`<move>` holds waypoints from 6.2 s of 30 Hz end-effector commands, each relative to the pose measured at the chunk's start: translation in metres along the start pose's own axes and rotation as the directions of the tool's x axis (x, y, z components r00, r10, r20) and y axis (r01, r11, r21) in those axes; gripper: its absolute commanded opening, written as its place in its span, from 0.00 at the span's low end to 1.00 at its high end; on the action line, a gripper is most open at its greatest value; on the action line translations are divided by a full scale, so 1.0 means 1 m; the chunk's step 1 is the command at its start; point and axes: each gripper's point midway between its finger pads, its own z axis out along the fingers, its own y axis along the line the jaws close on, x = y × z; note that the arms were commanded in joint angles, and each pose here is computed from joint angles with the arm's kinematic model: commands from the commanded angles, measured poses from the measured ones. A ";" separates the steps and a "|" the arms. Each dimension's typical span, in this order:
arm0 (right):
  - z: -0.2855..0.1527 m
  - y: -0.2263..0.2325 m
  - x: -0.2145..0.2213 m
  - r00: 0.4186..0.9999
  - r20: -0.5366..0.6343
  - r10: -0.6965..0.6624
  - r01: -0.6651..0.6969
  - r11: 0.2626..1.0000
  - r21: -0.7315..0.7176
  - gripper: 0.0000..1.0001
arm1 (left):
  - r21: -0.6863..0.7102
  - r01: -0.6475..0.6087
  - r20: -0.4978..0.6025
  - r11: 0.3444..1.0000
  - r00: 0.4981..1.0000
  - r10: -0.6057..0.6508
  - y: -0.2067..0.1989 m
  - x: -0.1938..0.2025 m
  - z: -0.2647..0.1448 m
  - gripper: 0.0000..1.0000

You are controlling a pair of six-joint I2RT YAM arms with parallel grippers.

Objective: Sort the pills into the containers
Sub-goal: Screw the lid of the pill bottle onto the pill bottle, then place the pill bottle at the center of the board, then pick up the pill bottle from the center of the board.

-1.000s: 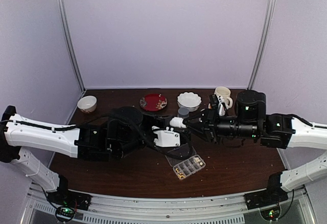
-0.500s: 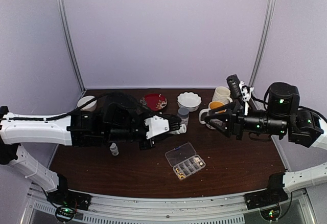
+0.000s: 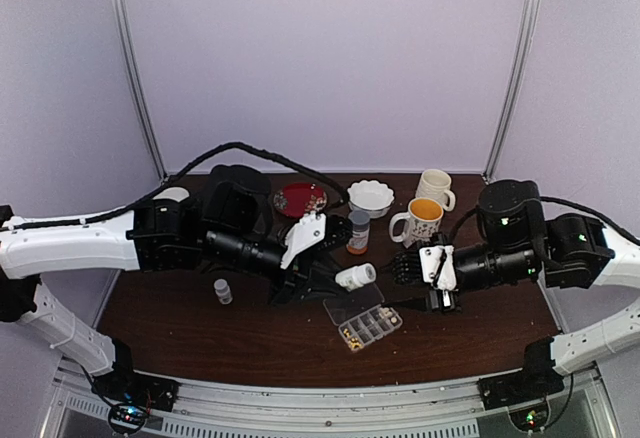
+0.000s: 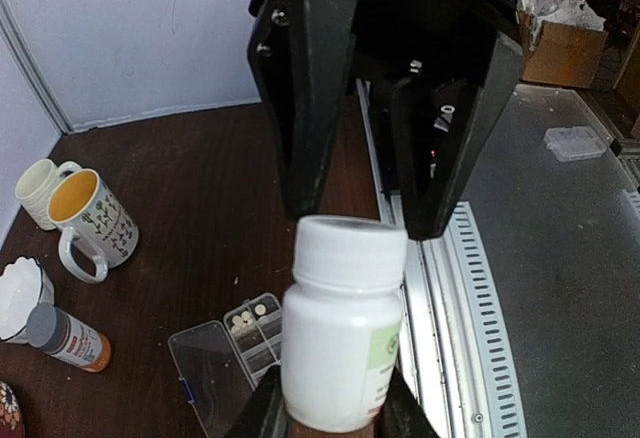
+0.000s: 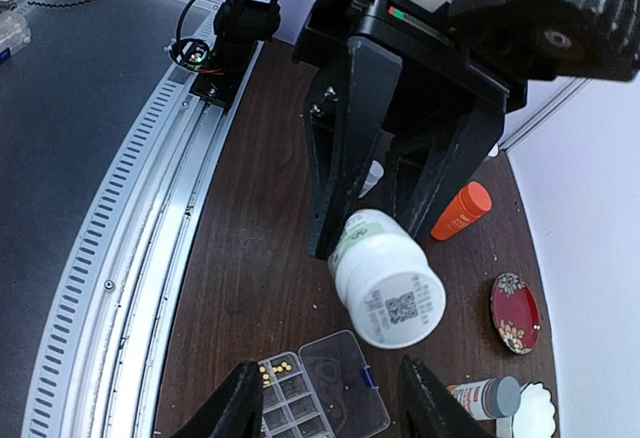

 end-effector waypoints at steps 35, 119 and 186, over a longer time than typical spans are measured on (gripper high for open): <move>0.012 -0.025 -0.047 0.977 0.117 0.178 -0.188 0.979 0.075 0.04 | -0.043 0.023 -0.025 0.999 0.999 -0.024 0.014 -0.007 0.005 0.00; -0.041 -0.163 0.231 0.364 -0.212 0.907 -0.466 0.375 0.801 0.74 | -0.755 0.348 0.159 0.556 0.919 -0.360 0.106 0.090 -0.125 0.98; 0.132 -0.237 0.253 0.267 -0.157 0.951 -0.528 0.281 0.801 0.74 | -0.809 0.479 0.182 0.339 0.754 -0.631 0.128 0.167 -0.127 0.93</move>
